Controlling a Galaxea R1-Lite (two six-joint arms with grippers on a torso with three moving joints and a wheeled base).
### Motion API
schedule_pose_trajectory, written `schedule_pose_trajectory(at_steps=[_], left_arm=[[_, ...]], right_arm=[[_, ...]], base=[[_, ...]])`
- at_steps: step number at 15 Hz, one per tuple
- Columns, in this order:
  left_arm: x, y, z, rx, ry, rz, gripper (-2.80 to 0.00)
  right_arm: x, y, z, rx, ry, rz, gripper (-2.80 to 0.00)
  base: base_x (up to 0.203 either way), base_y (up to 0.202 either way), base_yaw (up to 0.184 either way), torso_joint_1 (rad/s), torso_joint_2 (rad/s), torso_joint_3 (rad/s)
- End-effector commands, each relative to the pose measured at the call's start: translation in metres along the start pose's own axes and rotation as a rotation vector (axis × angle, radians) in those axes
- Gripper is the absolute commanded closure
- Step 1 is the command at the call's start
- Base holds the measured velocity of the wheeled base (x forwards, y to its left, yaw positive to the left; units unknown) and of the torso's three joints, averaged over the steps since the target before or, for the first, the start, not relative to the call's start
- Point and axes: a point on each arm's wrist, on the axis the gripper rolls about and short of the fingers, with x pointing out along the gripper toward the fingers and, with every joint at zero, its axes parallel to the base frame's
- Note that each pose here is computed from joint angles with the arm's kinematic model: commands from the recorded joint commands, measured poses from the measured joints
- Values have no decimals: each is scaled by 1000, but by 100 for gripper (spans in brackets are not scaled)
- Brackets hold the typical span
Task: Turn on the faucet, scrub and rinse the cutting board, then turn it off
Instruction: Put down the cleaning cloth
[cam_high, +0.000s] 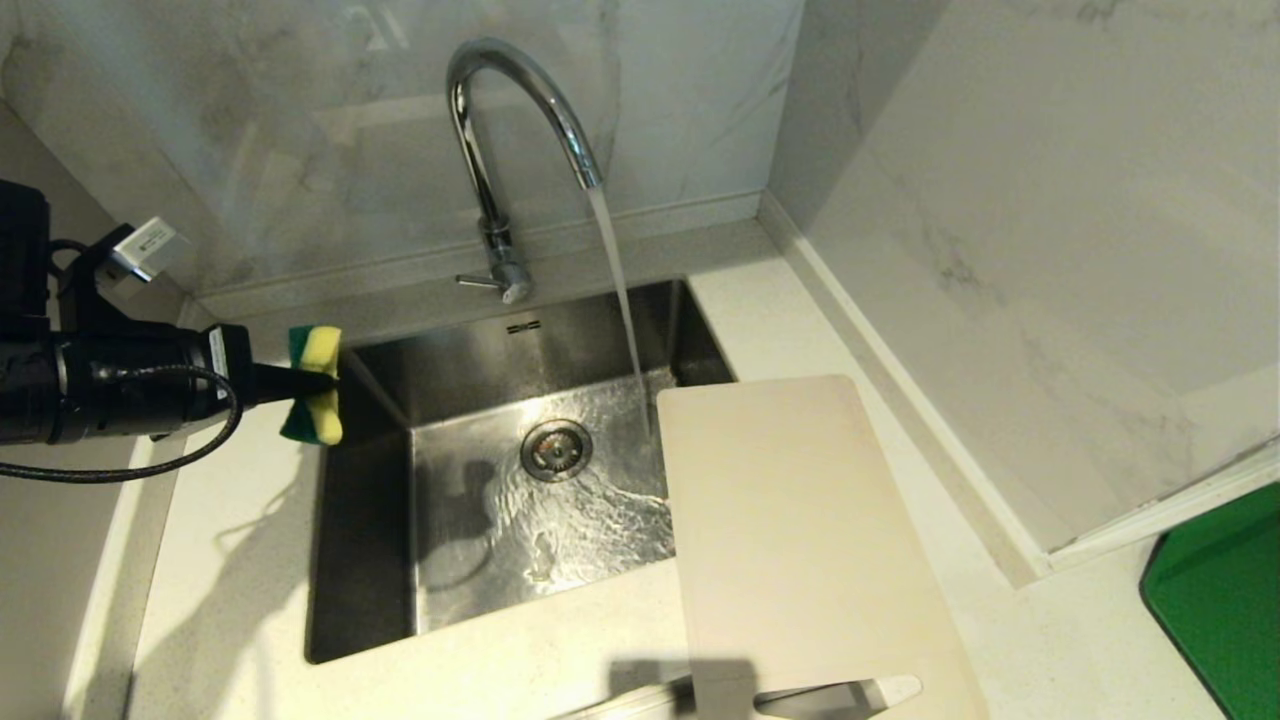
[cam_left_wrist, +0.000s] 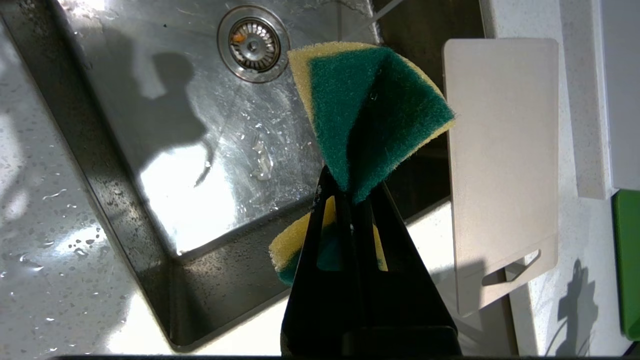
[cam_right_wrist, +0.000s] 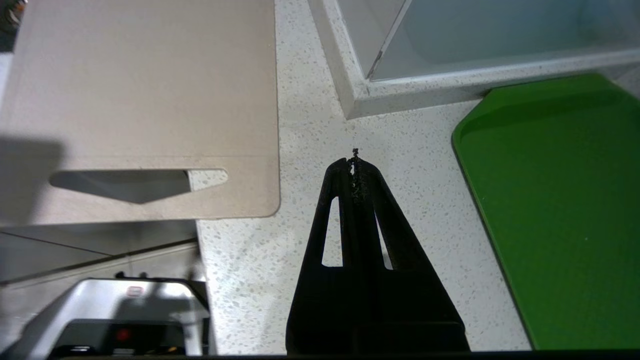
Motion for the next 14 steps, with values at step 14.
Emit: schedule_pose_trajectory(at_steps=[14], left_arm=[[0,0,-2,0,8,-10,0]], right_arm=[[0,5,-22,13,95,5,0]], base=[[0,0,0,0,0,0]])
